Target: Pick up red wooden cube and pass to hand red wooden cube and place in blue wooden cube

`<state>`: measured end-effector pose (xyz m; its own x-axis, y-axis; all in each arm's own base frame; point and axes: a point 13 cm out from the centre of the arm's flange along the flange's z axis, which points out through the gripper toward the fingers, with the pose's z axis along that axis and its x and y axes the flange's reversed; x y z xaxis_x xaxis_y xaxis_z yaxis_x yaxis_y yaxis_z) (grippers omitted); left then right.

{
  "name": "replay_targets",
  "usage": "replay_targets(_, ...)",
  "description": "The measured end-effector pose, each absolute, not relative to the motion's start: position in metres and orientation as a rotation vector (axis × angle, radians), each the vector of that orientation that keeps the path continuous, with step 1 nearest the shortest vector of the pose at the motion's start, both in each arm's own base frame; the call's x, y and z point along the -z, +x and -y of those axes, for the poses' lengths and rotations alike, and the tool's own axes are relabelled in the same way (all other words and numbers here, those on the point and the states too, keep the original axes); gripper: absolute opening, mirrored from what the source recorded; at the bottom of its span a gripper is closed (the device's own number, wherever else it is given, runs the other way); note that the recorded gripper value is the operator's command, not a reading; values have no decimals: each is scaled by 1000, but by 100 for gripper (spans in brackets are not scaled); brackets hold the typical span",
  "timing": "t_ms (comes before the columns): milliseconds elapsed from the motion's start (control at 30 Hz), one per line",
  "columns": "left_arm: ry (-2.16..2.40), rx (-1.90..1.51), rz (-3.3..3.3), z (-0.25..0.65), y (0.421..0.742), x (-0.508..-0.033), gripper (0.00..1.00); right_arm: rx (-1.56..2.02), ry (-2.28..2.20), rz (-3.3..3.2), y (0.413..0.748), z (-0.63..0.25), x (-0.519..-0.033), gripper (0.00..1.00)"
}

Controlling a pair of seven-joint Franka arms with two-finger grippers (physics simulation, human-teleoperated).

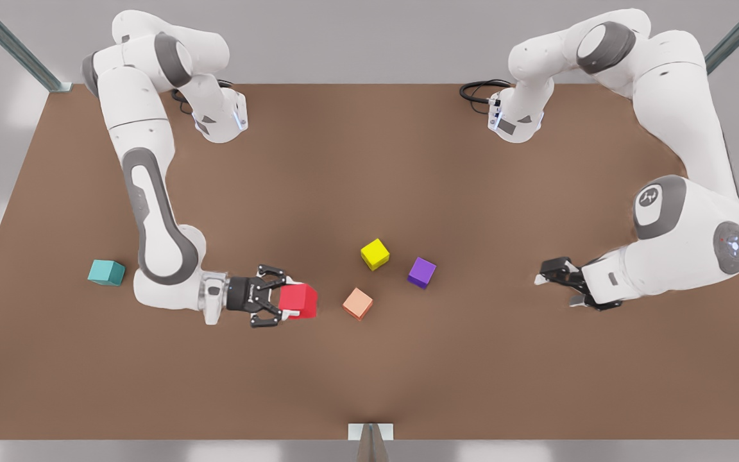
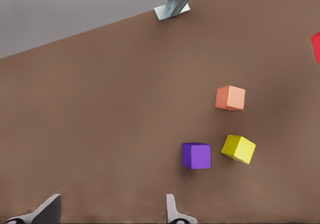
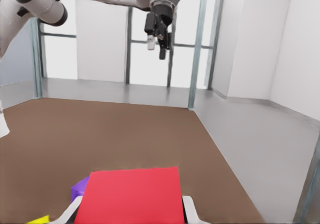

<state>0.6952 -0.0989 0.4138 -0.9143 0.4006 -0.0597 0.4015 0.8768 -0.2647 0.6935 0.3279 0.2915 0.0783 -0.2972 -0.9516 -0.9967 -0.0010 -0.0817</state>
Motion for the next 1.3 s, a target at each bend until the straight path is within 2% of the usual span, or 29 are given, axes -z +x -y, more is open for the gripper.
replay_targets(33,578,269,-3112,60,677,-423,100,-931,-1543,-1411,693,-300,-283,53)
replay_targets(100,457,-41,-3265,36,615,-402,100,-786,-1765,-1524,687,-226,-269,53)
replay_targets(133,443,-81,-3294,39,605,-387,100,-699,-1878,-1596,679,-181,-266,53)
replay_targets(200,440,-102,-3298,53,602,-376,100,-549,-2058,-1754,656,-94,-262,53)
replay_targets(300,408,-27,-3292,74,609,-362,100,-334,-2247,-1949,638,8,-261,53)
replay_targets(500,292,50,-3294,68,618,-350,100,-80,-2337,-2249,600,138,-244,54)
replay_targets(600,267,62,-3304,66,615,-352,100,-4,-2302,-2339,593,178,-226,54)
replay_targets(733,261,77,-3329,73,610,-349,100,126,-2209,-2386,605,213,-192,54)
replay_targets(1300,194,229,-3434,87,592,-327,100,200,-2070,-2458,572,241,-130,56)
